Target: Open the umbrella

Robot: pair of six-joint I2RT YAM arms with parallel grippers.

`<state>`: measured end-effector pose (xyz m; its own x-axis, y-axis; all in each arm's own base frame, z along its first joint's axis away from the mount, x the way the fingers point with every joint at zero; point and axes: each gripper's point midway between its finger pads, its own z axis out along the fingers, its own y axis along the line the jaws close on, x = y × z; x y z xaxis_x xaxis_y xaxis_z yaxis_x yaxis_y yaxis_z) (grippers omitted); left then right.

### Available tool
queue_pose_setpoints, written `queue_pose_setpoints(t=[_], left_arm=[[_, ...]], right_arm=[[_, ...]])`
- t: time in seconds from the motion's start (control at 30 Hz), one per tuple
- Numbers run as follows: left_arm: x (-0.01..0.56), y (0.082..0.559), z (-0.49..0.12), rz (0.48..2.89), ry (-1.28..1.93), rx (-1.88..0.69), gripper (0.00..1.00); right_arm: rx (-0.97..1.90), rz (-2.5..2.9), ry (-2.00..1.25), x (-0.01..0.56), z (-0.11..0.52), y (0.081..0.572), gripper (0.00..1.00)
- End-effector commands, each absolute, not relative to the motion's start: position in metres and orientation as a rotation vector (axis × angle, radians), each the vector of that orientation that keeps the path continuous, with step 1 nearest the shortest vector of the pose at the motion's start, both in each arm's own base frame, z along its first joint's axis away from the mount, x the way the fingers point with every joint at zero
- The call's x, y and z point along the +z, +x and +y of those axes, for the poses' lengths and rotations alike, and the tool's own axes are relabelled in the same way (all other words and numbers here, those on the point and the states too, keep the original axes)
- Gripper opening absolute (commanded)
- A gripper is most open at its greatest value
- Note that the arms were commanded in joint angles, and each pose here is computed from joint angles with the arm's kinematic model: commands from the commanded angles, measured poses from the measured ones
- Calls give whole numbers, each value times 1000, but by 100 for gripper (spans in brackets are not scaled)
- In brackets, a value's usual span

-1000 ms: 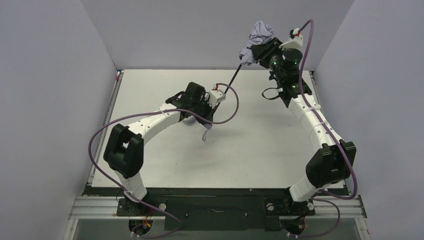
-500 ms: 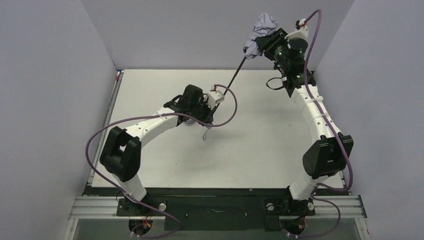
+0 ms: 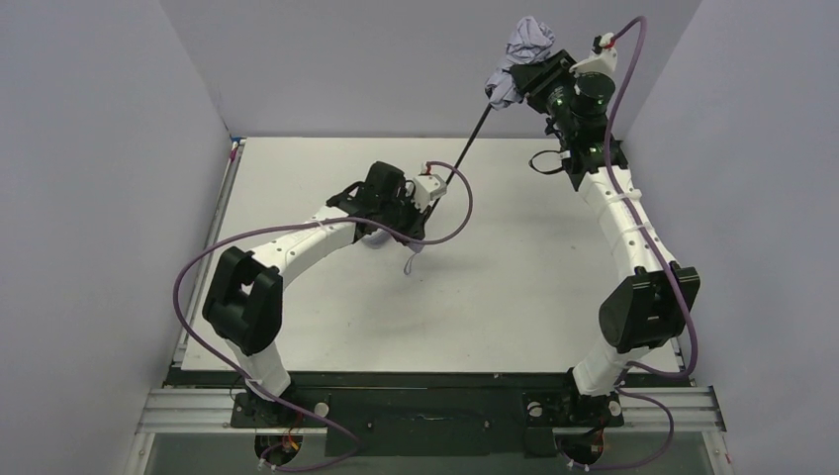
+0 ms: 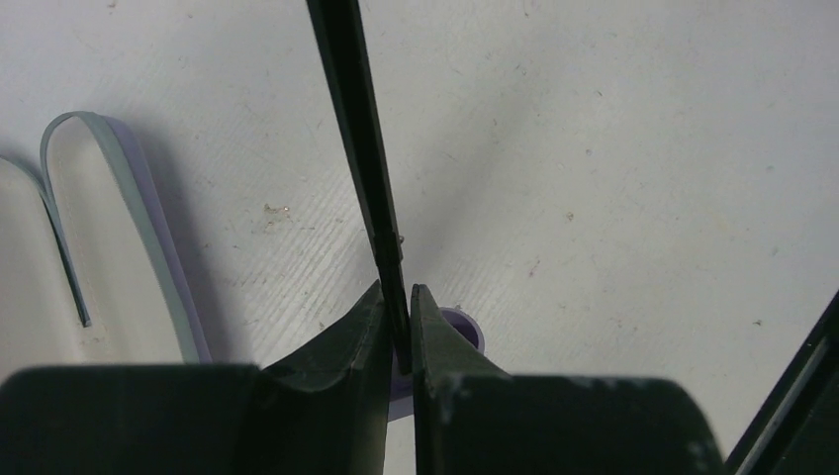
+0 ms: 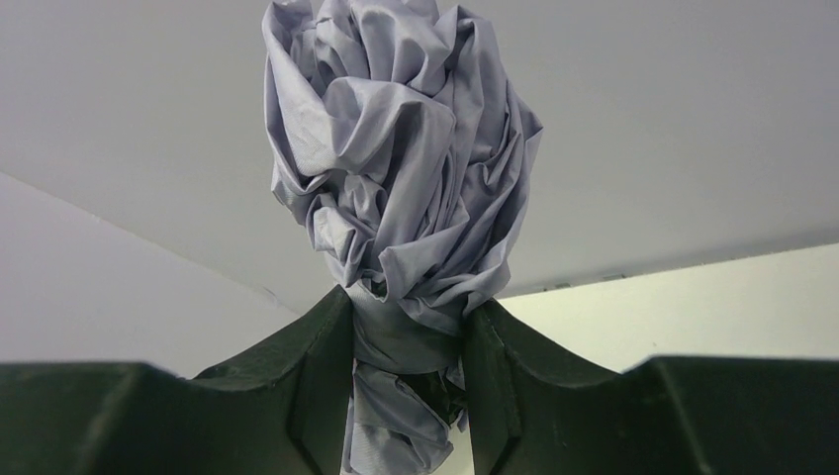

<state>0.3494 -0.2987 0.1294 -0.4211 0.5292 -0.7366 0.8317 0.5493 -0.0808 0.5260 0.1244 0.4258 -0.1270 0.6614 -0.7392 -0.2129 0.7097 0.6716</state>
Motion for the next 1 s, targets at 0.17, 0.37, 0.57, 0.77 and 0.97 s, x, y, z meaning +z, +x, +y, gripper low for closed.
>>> queue_pose_setpoints(t=[0.17,0.37,0.57,0.77,0.97], left_arm=[[203,345,-317,2027,1051,-766,39],[289,363,-327,1805,969,-847,100],[382,368,-321,1549,863,-935,97],[434,379,-305,1430,735,-927,97],[463,372,-310,1385,728,-1051,97]], right_arm=[[899,1084,236,548,124,471,0],[941,1109,194,539,136,461,0],[969,1127,109,532,147,450,0],[979,1126,-61,532,164,431,0],[999,1184,-266,520,186,405,0]])
